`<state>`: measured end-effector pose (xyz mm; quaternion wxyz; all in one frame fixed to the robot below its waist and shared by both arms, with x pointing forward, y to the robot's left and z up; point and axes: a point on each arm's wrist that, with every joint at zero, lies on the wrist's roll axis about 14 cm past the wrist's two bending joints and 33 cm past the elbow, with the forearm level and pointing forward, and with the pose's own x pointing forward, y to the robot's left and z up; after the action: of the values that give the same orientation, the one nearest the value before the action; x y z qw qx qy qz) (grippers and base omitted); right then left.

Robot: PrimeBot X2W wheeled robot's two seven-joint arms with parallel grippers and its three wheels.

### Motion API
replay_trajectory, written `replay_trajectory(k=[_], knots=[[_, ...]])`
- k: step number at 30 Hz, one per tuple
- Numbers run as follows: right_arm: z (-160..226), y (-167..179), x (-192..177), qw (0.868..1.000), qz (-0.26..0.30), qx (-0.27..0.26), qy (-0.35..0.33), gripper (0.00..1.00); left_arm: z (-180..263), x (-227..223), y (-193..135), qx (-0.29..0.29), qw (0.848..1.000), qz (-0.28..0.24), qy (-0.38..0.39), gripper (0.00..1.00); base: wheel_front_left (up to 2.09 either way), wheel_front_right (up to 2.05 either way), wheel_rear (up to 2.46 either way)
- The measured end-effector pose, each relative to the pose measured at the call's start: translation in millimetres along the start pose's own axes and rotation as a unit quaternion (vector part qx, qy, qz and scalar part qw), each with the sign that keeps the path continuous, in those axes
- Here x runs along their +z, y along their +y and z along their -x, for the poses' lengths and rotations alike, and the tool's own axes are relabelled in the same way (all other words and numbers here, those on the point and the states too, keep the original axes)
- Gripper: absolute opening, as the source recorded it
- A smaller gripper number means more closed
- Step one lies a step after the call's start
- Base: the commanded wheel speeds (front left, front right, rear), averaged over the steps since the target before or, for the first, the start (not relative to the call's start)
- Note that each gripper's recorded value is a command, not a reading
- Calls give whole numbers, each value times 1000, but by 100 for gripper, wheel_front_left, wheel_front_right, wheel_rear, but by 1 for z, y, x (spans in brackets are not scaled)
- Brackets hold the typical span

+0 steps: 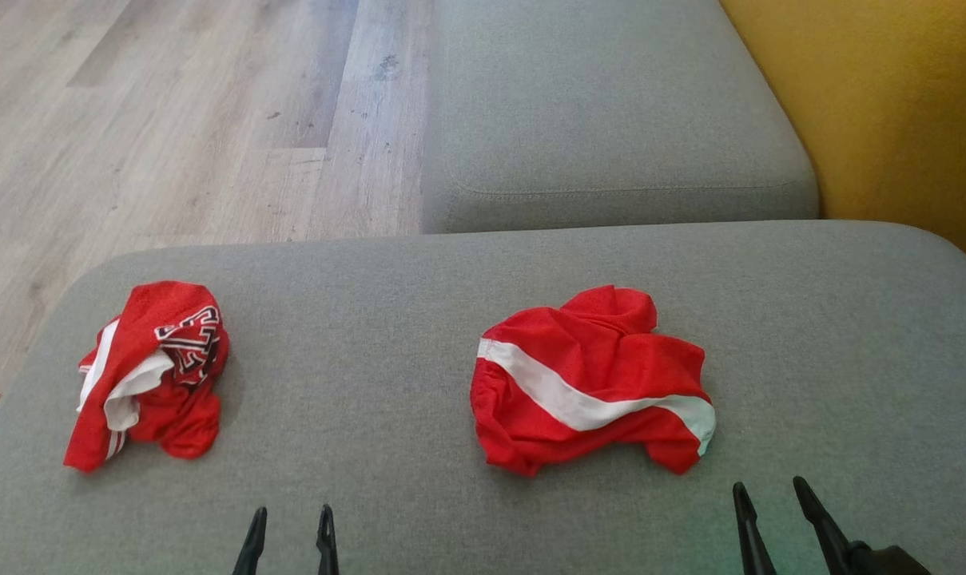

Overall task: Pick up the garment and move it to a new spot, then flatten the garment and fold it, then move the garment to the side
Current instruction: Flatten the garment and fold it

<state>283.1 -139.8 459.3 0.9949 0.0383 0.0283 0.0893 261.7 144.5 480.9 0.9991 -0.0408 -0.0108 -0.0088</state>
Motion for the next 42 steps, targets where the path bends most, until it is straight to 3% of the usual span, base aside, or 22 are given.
replay_trajectory(k=[9, 16, 20, 26, 30, 35, 42], knots=[[0, 0, 0, 1000, 0, 0, 0, 100, 1, -4, 1, 1, 999, -41, 5, 100, 0, 0, 0], [-3, 2, -5, 1000, -1, 4, 10, 100, 0, -20, 11, 17, 999, -25, 33, 100, 0, 0, 0], [-4, 4, -10, 1000, -3, 8, 20, 100, -12, -25, 6, -3, 999, -7, 44, 100, 0, 0, 0], [-14, 7, -16, 999, 5, 15, 36, 100, -72, -12, -20, -82, 996, 28, 35, 100, 0, 0, 0], [-23, 5, -19, 999, 12, 14, 43, 100, -107, -21, -41, -128, 990, 14, 61, 100, 0, 0, 0], [-28, 1, -29, 998, 18, 11, 63, 100, -134, -38, -77, -183, 976, 49, 111, 100, 0, 0, 0], [-47, -9, -32, 997, 27, 8, 71, 100, -170, -43, -135, -270, 951, 46, 144, 100, 0, 0, 0]])
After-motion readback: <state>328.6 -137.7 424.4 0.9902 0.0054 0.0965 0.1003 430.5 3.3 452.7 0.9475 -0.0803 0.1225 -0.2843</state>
